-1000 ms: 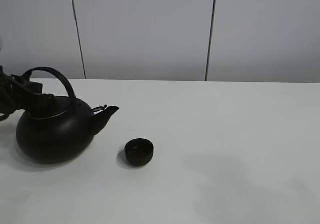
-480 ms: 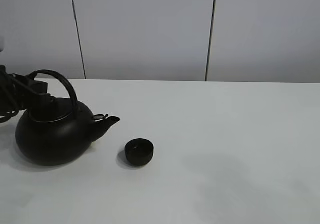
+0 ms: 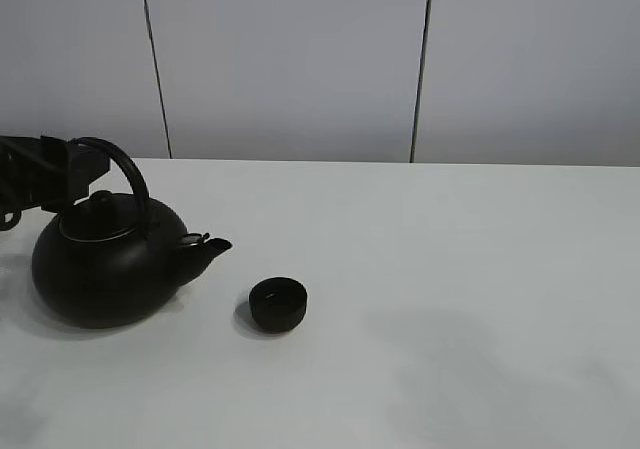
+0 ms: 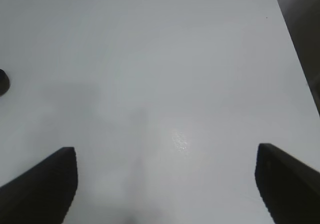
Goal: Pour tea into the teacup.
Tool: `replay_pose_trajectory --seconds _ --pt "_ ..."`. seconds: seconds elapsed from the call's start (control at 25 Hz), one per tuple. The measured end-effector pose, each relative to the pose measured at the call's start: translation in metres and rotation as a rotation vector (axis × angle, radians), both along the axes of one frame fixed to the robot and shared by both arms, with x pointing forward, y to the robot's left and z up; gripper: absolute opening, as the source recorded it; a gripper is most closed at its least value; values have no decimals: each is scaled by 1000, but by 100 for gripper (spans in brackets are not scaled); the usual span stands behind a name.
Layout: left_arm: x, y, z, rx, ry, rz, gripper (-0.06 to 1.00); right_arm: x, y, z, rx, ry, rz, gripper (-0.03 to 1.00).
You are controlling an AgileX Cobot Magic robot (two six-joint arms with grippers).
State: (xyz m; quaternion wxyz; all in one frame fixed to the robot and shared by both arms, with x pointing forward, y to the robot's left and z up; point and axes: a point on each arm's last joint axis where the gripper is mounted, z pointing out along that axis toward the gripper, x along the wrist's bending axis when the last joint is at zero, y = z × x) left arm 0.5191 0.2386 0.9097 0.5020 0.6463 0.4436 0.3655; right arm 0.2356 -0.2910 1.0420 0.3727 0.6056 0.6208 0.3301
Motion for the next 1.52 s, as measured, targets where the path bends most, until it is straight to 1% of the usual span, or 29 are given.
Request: replay_pose_trajectory --seconds 0.2,0.28,0.4,0.52,0.72,0.8,0.88,0.96,1.04,1.12,1.16,1.24,1.32,1.4,1.48,1.52 --pt "-23 -2 13 20 8 -27 54 0 0 0 0 0 0 66" --pt "-31 -4 19 42 36 -39 57 0 0 0 0 0 0 66" --pt "-42 -7 37 74 64 -51 63 0 0 0 0 0 0 66" --pt "-45 -8 66 108 90 -42 67 0 0 0 0 0 0 66" --pt "-32 -3 131 129 147 40 69 0 0 0 0 0 0 66" --pt "-25 3 153 146 165 82 69 0 0 0 0 0 0 66" --pt "-18 16 175 155 194 152 69 0 0 0 0 0 0 66" --pt "-14 36 199 157 217 246 69 0 0 0 0 0 0 66" --pt "-19 54 221 165 210 318 69 0 0 0 0 0 0 66" --pt "-34 64 239 175 191 356 69 0 0 0 0 0 0 66" --pt "-45 65 248 166 178 365 69 0 0 0 0 0 0 66" --pt "-71 66 262 130 157 374 69 0 0 0 0 0 0 66" --pt "-106 66 274 98 136 374 69 0 0 0 0 0 0 66" --pt "-142 66 272 95 139 364 69 0 0 0 0 0 0 66" --pt "-183 65 265 83 123 350 69 0 0 0 0 0 0 66" --pt "-198 65 256 81 129 343 69 0 0 0 0 0 0 66"
